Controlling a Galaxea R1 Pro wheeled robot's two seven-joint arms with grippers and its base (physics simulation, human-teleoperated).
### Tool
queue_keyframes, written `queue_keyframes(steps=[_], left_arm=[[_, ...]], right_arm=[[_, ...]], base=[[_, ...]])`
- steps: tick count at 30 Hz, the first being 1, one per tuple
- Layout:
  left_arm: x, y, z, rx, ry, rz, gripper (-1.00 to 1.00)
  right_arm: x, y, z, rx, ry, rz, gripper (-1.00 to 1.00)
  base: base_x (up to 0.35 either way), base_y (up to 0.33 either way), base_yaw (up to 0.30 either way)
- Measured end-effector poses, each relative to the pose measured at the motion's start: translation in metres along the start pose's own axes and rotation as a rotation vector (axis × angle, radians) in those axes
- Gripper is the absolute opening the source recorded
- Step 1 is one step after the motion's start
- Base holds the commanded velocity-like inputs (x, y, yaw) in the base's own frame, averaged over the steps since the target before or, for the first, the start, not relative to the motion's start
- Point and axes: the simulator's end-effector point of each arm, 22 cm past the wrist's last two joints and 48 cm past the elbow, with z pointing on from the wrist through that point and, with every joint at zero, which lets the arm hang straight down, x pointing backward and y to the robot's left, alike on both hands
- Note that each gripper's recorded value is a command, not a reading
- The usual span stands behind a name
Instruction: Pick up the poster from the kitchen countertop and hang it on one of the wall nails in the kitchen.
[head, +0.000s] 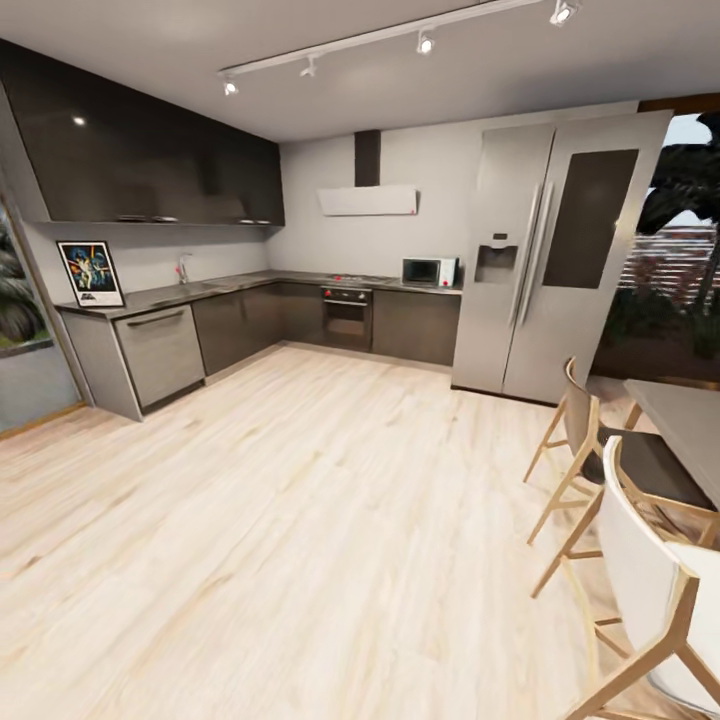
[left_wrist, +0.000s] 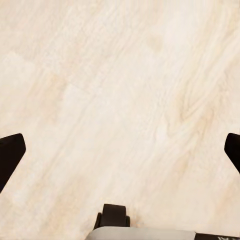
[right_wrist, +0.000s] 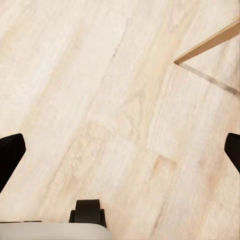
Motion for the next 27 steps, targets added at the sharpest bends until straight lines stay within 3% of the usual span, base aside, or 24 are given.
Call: queue_keyframes(steps=[13,20,27], left_arm=[[0.0041,0.0002,0.0002,0.000,0.011,0.001,1.00],[0.0060,0.0003,0.0003,-0.001,0.015,0.002,1.00],[0.0068,0.0004,0.0003,-0.001,0.017,0.002,1.00]], right_arm=[[0.0036,0.0011,0.0002,0.002,0.008,0.000,1.00],[0.0057,0.0012,0.0003,0.002,0.013,-0.001,1.00],[0.0069,0.0005,0.0004,-0.001,0.016,-0.001,1.00]], base=[[0.281,0.229,0.240],[0.334,0.045,0.251],[0.342,0.003,0.066]])
